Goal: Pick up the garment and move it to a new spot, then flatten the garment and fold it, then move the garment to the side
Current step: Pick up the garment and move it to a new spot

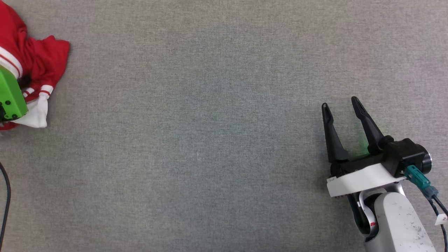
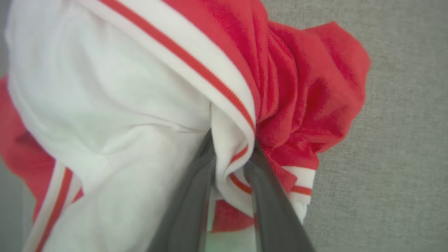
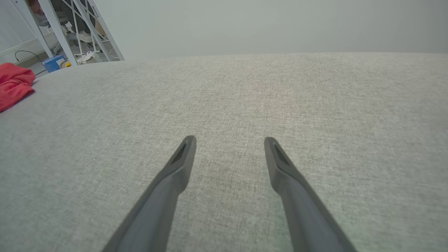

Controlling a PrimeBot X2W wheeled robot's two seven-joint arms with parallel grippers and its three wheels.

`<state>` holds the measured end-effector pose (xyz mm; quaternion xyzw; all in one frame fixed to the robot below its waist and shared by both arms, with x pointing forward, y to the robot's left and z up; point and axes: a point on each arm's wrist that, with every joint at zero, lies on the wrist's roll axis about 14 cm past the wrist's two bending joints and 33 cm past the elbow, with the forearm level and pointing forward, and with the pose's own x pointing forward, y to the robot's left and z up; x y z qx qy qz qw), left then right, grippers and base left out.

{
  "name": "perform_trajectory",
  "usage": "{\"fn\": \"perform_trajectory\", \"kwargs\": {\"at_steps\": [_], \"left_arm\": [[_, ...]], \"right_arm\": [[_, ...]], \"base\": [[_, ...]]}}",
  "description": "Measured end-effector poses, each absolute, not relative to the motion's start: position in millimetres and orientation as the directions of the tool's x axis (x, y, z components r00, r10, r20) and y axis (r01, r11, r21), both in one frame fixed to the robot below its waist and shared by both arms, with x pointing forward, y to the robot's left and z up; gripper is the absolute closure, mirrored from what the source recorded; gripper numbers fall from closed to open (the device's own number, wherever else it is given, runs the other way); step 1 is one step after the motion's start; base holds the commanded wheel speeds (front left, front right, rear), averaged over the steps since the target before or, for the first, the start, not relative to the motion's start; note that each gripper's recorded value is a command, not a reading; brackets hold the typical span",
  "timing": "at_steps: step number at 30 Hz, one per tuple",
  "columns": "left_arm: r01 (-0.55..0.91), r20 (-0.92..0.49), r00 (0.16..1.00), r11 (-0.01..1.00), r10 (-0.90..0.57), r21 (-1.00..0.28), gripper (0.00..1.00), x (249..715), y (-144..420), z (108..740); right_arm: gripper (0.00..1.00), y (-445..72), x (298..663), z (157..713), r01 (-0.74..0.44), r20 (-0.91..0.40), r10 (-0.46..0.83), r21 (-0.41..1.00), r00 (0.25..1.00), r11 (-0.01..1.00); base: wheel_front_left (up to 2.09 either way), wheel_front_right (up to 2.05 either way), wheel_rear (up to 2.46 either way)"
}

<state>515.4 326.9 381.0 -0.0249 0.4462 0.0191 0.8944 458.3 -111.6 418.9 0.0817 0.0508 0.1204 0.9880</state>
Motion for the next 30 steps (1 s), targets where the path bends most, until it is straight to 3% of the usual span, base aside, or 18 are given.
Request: {"fn": "perform_trajectory", "kwargs": {"at_steps": [6, 12, 17, 23, 30], "left_arm": [[-0.031, -0.695, 0.719, 1.0, 0.022, -0.001, 1.0, 528.5, 325.8, 405.6], [0.053, -0.488, 0.872, 0.999, -0.042, 0.008, 1.0, 544.4, 304.3, 474.6], [0.146, -0.306, 0.942, 0.989, -0.137, 0.006, 1.0, 542.6, 272.7, 544.3], [0.275, -0.13, 0.953, 0.961, -0.275, -0.023, 1.0, 522.0, 218.5, 607.8], [0.444, -0.02, 0.894, 0.89, -0.448, -0.103, 1.0, 487.8, 133.1, 632.5]], "right_arm": [[0.0, -111.4, 456.1, 425.3, -0.233, -0.072, 0.247, 0.168, 0.966, 0.958], [0.0, -112.7, 448.8, 439.6, -0.233, -0.052, 0.244, 0.155, 0.968, 0.96], [0.0, -112.0, 435.6, 454.1, -0.238, -0.032, 0.246, 0.152, 0.969, 0.959], [0.0, -112.9, 425.7, 484.7, -0.244, 0.039, 0.241, 0.148, 0.97, 0.958], [0.0, -127.2, 410.3, 514.5, -0.215, 0.11, 0.201, 0.128, 0.973, 0.968]], "base": [[0.0, 0.0, 0.0], [0.0, 0.0, 0.0], [0.0, 0.0, 0.0], [0.0, 0.0, 0.0], [0.0, 0.0, 0.0]]}}
